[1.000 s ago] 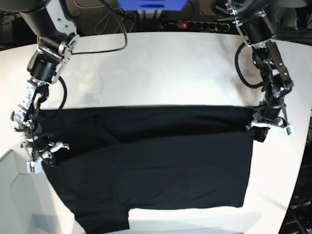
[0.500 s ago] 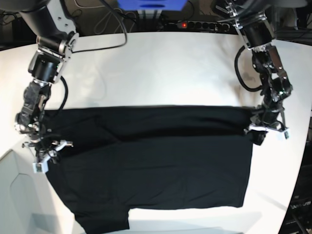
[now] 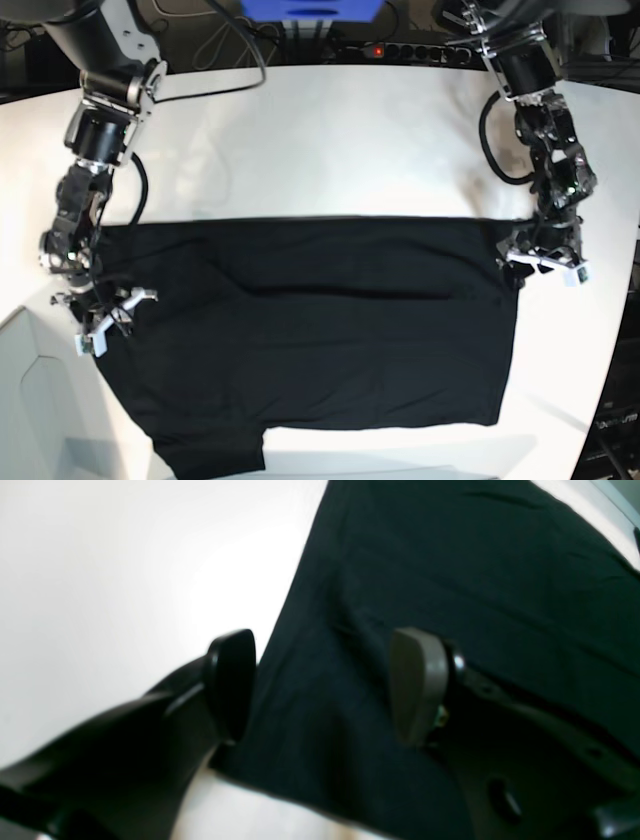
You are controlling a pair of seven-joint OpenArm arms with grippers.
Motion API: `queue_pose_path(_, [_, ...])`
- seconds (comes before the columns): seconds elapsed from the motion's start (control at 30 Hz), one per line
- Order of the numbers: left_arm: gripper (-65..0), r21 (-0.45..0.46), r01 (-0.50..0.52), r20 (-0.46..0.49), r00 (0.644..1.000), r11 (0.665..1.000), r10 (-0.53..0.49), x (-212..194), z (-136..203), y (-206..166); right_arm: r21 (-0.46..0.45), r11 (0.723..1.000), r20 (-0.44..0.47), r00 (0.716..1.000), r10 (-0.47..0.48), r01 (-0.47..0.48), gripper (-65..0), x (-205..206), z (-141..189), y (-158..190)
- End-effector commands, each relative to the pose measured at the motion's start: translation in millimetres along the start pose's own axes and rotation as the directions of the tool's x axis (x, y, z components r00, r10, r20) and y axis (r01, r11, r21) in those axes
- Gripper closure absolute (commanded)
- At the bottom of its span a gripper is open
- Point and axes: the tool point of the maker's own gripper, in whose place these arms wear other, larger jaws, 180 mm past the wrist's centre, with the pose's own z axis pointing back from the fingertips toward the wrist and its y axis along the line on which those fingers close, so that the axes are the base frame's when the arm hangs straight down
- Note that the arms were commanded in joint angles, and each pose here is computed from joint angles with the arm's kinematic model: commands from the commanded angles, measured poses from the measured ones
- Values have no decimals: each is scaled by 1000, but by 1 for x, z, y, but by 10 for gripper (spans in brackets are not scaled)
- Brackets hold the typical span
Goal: Fold the T-shirt properly
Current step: 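Lower the held shoulder edges back onto the table and release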
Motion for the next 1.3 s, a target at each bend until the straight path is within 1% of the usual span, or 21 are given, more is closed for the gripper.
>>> queue_pose_path(0.0, [-404,-4,8,38,999,1000,-8,12,2,2,-26,1000,70,997,8,-6,-231,22,8,-8])
queue_pose_path(0.07, [-404,0,4,24,1000,1000,-4,5,2,4,-25,1000,96,995,20,-17,-240,23,17,1])
queue_pose_path(0.17, [-406,14,-3,2,1000,1000,3,-3,0,9,-43,998,123,991,55,-50,-258,25,35,4])
queue_pose_path(0.3, [-407,26,-17,-29,999,1000,18,-14,-3,15,-59,995,149,985,90,-82,-298,22,58,11])
queue_pose_path(0.4, [-407,32,-17,-38,999,999,18,-18,-3,17,-84,992,152,983,104,-93,-327,15,74,7])
queue_pose_path(0.5, [-407,33,-18,-45,999,999,19,-22,-2,17,-88,991,143,983,117,-105,-331,8,82,8])
queue_pose_path(0.6, [-407,47,-9,-67,998,999,12,-34,4,24,-80,995,152,986,68,-56,-332,1,89,3])
queue_pose_path(0.77, [-407,67,-20,-115,993,998,28,-53,3,33,-108,994,151,988,-3,20,-332,-12,98,-19])
queue_pose_path(1.0, [-403,56,-31,-134,990,998,38,-62,0,29,-124,992,108,994,3,10,-332,-25,96,-34])
queue_pose_path(1.03, [-402,54,-30,-134,990,998,37,-62,0,29,-135,991,100,995,6,7,-332,-27,97,-40])
queue_pose_path(1.07, [-392,56,-28,-137,990,998,36,-63,1,30,-147,989,93,996,-2,16,-332,-30,97,-46])
queue_pose_path(1.1, [-368,57,-27,-141,989,998,35,-65,2,30,-157,987,87,996,-16,30,-332,-34,96,-52])
queue_pose_path(1.2, [-247,57,-30,-140,989,998,38,-65,2,31,-173,982,73,996,-59,71,-332,-43,91,-65])
queue_pose_path(1.27, [-143,63,-29,-151,988,998,38,-70,4,34,-199,975,52,995,-85,93,-332,-52,91,-82])
